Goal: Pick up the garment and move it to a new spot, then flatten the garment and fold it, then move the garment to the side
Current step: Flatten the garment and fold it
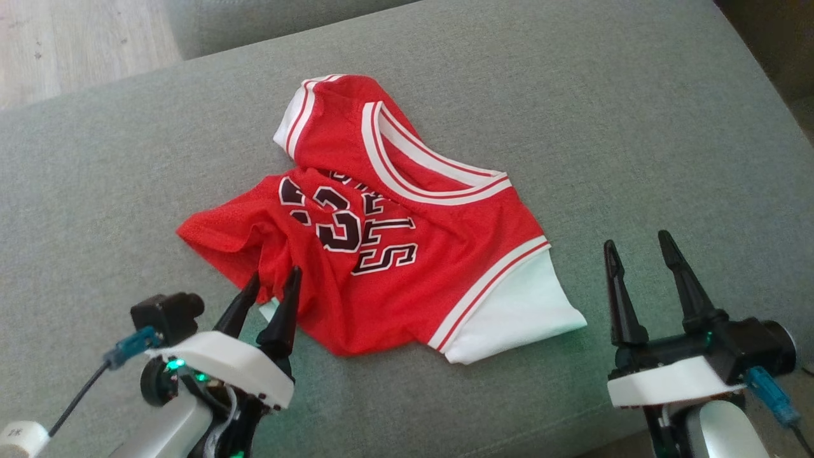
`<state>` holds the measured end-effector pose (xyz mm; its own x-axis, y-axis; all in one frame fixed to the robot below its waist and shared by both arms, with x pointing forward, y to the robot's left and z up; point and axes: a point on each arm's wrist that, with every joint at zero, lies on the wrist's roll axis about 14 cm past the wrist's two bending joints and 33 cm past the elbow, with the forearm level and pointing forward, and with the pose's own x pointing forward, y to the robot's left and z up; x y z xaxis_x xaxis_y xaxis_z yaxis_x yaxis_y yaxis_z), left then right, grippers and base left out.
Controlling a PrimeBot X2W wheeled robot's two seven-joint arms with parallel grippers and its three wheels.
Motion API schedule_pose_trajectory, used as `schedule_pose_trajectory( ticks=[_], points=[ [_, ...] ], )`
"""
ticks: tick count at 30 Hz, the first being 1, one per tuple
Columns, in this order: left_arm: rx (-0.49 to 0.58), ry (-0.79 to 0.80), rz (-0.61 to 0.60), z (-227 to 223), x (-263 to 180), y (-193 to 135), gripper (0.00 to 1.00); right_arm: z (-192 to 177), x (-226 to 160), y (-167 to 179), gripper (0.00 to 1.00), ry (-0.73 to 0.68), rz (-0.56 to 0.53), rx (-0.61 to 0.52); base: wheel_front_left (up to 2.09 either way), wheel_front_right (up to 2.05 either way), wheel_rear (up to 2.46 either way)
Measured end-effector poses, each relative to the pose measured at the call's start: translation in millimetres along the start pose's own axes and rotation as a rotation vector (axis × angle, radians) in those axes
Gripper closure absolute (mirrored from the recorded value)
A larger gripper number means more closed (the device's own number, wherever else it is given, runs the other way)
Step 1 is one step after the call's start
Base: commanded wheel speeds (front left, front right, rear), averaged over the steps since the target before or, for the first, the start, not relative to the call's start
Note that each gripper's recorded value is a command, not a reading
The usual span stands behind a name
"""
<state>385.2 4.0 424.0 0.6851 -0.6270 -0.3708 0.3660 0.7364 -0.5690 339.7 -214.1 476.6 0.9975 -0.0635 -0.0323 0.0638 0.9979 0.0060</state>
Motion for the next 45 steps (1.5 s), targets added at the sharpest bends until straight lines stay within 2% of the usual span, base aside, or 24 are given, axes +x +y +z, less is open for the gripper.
schedule_pose_trajectory(
  ticks=[7, 8, 9, 10, 11, 20, 26, 33, 37, 42, 43, 45],
  points=[
    [-0.026, 0.007, 0.002, -3.2, 3.1, 4.9, 0.00, -1.5, 0.2, 0.0, 0.00, 0.006, 0.001, -0.009, 0.00, 0.00, 0.00],
    [-0.027, 0.014, 0.001, -4.9, 4.1, 5.3, 0.04, -1.7, 0.2, 0.0, 0.00, 0.006, 0.001, -0.009, 0.00, 0.00, 0.00],
    [-0.027, 0.021, -0.002, -6.6, 4.6, 5.1, 0.50, -1.7, 0.2, -0.1, 0.00, 0.006, 0.001, -0.009, 0.00, 0.00, 0.00],
    [-0.027, 0.022, -0.004, -7.3, 4.8, 4.8, 0.63, -1.6, 0.2, 0.0, 0.00, 0.006, 0.001, -0.010, 0.00, 0.00, 0.00],
    [-0.028, 0.022, -0.007, -7.7, 4.7, 4.1, 1.00, -1.2, 0.3, 0.0, 0.00, 0.005, 0.001, -0.011, 0.00, 0.00, 0.00],
    [-0.003, -0.066, -0.009, 19.7, -19.8, 0.2, 1.00, 3.2, 5.9, 4.0, 0.00, -0.014, 0.019, -0.012, 0.00, 0.00, 0.00],
    [-0.011, -0.069, 0.195, 11.9, -90.7, 39.1, 1.00, 1.2, 14.4, 19.7, 0.00, -0.013, 0.069, 0.007, 0.00, 0.00, 0.00],
    [-0.069, -0.058, 0.355, 5.4, -123.9, 67.0, 1.00, -2.9, 26.1, 38.9, 0.00, -0.005, 0.127, 0.023, 0.00, 0.00, 0.00],
    [-0.066, 0.005, 0.411, -8.7, -122.7, 85.8, 1.00, -6.1, 29.4, 43.6, 0.00, 0.004, 0.140, 0.025, 0.00, 0.00, 0.00],
    [-0.047, -0.032, 0.398, 4.5, -86.0, 92.4, 0.99, -4.2, 31.4, 38.6, 0.00, -0.002, 0.125, 0.020, 0.00, 0.00, 0.00],
    [-0.039, -0.043, 0.393, 9.5, -77.6, 92.8, 0.92, -5.1, 30.2, 36.6, 0.00, 0.002, 0.119, 0.019, 0.00, 0.00, 0.00],
    [-0.004, -0.059, 0.394, 17.0, -63.8, 95.9, 0.85, -6.8, 27.6, 31.8, 0.00, 0.009, 0.104, 0.016, 0.00, 0.00, 0.00]
  ],
)
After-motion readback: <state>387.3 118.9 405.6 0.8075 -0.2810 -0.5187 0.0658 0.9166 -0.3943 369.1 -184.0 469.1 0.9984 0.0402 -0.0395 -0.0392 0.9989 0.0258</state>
